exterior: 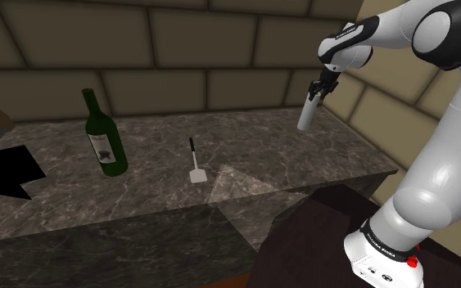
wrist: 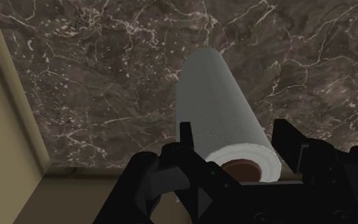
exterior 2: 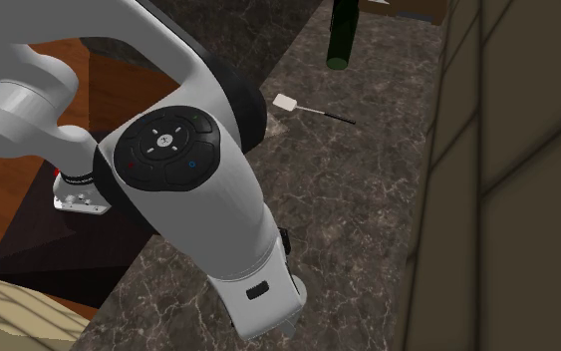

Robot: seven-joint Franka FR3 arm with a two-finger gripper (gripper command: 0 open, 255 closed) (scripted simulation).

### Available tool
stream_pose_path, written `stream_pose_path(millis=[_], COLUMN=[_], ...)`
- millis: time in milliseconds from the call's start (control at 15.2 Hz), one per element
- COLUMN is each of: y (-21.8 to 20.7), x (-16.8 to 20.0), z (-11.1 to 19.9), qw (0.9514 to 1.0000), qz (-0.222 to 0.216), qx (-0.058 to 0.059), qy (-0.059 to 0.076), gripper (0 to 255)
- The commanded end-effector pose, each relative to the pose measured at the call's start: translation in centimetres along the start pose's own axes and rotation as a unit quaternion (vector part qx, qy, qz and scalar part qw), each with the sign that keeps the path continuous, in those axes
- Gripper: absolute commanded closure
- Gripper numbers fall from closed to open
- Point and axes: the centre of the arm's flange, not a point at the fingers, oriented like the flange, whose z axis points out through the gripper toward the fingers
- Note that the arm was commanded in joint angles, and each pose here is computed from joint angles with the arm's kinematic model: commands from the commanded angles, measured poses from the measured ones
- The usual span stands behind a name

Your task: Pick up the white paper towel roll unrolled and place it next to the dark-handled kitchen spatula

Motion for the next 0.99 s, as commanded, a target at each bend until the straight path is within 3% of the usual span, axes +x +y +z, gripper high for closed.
stream_pose_path(millis=[0, 330, 924], y=[0.0, 0.0, 0.0], x=[0.0, 0.0, 1.0], z=[0.0, 0.0, -4.6], qw=[1.0, 1.0, 1.0], qz=[0.0, 0.0, 0.0], qx=[0.0, 0.0, 0.0], qy=[0.0, 0.0, 0.0], gripper=[255, 255, 255])
